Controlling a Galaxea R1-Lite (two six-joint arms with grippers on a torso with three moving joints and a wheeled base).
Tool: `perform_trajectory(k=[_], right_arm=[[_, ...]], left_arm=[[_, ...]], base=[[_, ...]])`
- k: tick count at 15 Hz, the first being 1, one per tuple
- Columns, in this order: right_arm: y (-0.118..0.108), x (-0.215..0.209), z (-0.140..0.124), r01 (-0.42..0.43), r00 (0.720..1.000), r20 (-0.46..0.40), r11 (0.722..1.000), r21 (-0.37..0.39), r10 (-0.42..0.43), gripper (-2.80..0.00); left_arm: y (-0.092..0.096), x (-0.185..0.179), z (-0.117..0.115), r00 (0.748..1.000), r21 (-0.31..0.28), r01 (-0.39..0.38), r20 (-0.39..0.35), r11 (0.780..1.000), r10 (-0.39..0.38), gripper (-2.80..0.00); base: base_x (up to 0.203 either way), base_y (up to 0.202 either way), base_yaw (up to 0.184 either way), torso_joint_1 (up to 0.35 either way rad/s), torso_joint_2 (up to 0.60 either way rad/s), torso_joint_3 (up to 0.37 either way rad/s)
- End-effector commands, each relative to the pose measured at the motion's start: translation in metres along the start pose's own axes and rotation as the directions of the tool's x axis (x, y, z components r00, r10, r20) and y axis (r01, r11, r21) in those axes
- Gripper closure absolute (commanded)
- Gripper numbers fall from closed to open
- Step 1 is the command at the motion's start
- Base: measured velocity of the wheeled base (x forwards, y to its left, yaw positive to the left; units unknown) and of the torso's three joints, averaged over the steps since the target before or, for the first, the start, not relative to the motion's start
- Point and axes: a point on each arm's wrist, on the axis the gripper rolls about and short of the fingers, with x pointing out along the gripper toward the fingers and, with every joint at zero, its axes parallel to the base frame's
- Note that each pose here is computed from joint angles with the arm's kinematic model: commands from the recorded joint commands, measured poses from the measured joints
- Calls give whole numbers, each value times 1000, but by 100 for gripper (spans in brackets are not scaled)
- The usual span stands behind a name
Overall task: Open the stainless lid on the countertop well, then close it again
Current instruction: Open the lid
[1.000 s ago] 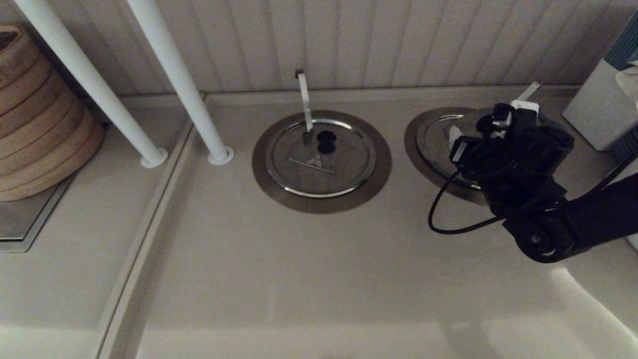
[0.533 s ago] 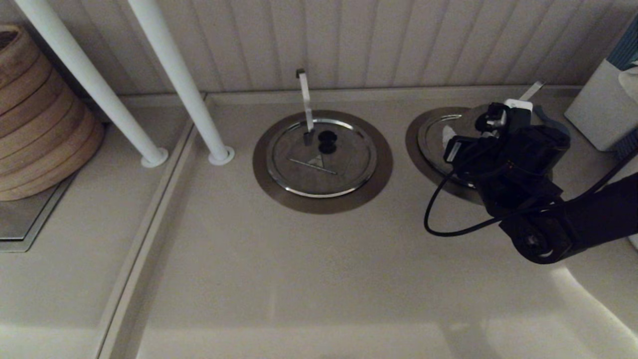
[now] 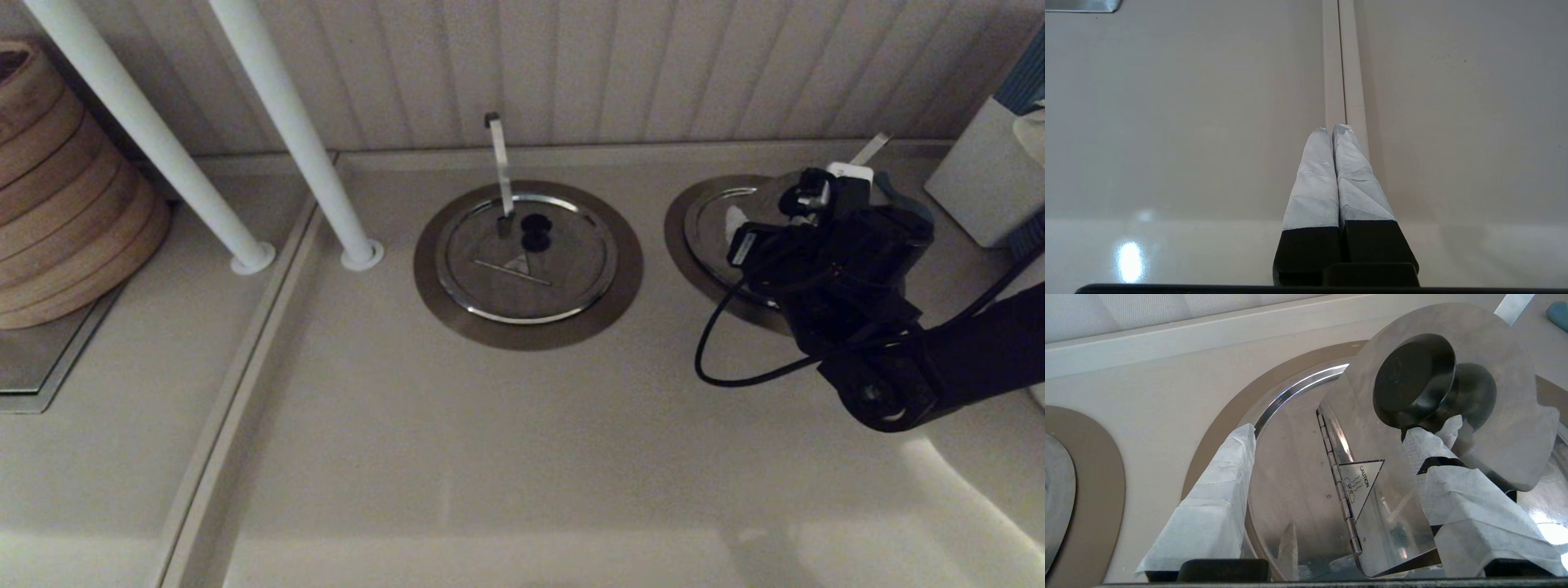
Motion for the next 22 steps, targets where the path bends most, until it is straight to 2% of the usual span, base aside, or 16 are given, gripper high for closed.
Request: perform_trajectory(k=[1, 9, 12, 22], right_arm=[[1, -1, 1, 0, 1000, 8, 1000, -2, 0, -280], [13, -9, 7, -41, 999, 17, 999, -1, 41, -280], [20, -15, 8, -62, 997, 46, 998, -17, 63, -280], [56, -54, -2, -197, 980, -3, 980, -8, 197, -280]], left_arm=[[0, 0, 0, 1000, -1, 0, 1, 1000, 0, 0], [0, 0, 0, 1000, -1, 0, 1, 1000, 0, 0], [0, 0, 0, 1000, -1, 0, 1, 1000, 0, 0], [0, 0, 0, 1000, -1, 0, 1, 1000, 0, 0]], base=[[0, 0, 0, 0, 0, 0], [0, 0, 0, 0, 0, 0], [0, 0, 0, 0, 0, 0], [0, 0, 0, 0, 0, 0]])
